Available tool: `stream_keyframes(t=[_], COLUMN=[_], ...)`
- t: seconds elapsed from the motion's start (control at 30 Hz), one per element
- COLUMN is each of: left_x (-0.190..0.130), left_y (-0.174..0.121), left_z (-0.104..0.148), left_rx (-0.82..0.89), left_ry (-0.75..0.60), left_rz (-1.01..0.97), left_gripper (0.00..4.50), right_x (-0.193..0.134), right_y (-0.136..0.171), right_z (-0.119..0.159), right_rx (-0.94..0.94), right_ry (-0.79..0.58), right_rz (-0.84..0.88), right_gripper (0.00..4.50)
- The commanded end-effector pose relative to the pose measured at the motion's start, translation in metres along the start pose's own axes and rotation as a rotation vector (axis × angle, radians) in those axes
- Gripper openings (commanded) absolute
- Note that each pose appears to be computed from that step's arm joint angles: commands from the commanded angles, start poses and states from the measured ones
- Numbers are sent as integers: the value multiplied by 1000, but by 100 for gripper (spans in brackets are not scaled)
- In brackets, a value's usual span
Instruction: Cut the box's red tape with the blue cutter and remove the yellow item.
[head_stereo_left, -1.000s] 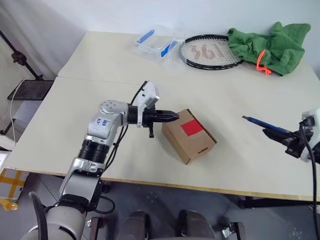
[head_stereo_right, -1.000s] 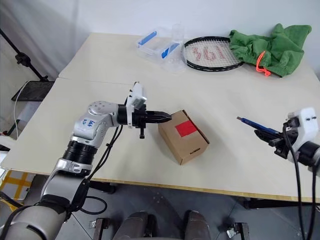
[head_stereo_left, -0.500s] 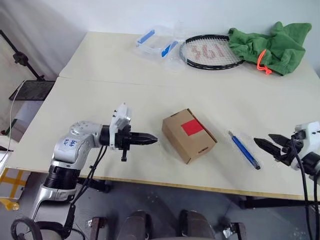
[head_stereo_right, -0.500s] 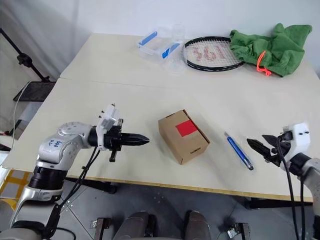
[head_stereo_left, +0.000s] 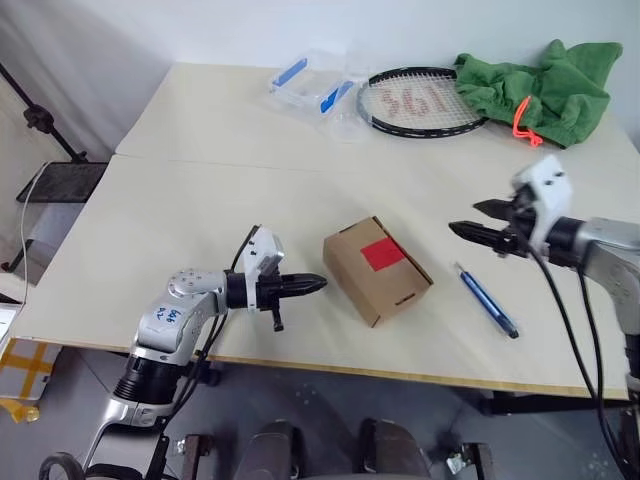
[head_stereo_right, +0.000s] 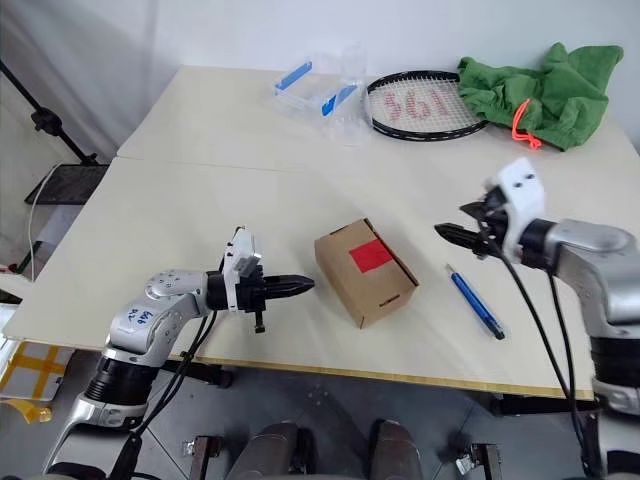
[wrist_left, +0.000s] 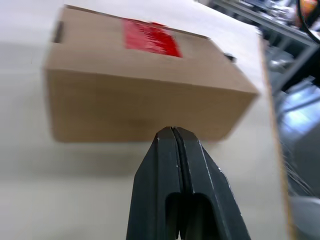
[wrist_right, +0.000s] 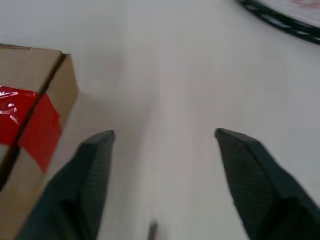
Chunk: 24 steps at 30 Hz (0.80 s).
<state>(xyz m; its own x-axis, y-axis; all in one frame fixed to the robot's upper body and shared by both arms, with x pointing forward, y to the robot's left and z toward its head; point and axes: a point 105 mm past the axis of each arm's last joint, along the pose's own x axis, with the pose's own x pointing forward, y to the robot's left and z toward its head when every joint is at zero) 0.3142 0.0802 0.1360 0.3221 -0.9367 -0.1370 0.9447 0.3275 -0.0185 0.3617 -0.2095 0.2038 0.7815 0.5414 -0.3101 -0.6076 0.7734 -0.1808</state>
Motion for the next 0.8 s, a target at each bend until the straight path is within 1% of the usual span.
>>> stream_keyframes(t=[0.03, 0.13, 0.2, 0.27, 0.37, 0.5, 0.73, 0.8], left_x=[4, 10, 14, 20, 28, 30, 19, 12], left_y=[4, 2, 1, 0, -1, 1, 1, 0], left_z=[7, 2, 3, 4, 4, 8, 14, 12], left_rx=[44, 50, 55, 68, 81, 93, 106, 106], left_ry=[-25, -21, -27, -32, -32, -34, 1, 37], left_rz=[43, 54, 57, 54, 39, 39, -22, -60], left_gripper=[0, 0, 0, 0, 0, 0, 0, 0], right_x=[12, 30, 37, 37, 34, 27, 18, 18], right_y=[0, 13, 24, 34, 46, 71, 119, 132], right_z=[5, -6, -19, -23, -20, -14, -13, -15], right_rx=[-15, -40, -60, -65, -47, -46, -31, -29], right_ry=[-7, 60, 147, 189, 204, 213, 247, 255], right_rz=[13, 77, 132, 185, 239, 339, 473, 499], right_gripper=[180, 72, 3, 3, 3, 3, 3, 3])
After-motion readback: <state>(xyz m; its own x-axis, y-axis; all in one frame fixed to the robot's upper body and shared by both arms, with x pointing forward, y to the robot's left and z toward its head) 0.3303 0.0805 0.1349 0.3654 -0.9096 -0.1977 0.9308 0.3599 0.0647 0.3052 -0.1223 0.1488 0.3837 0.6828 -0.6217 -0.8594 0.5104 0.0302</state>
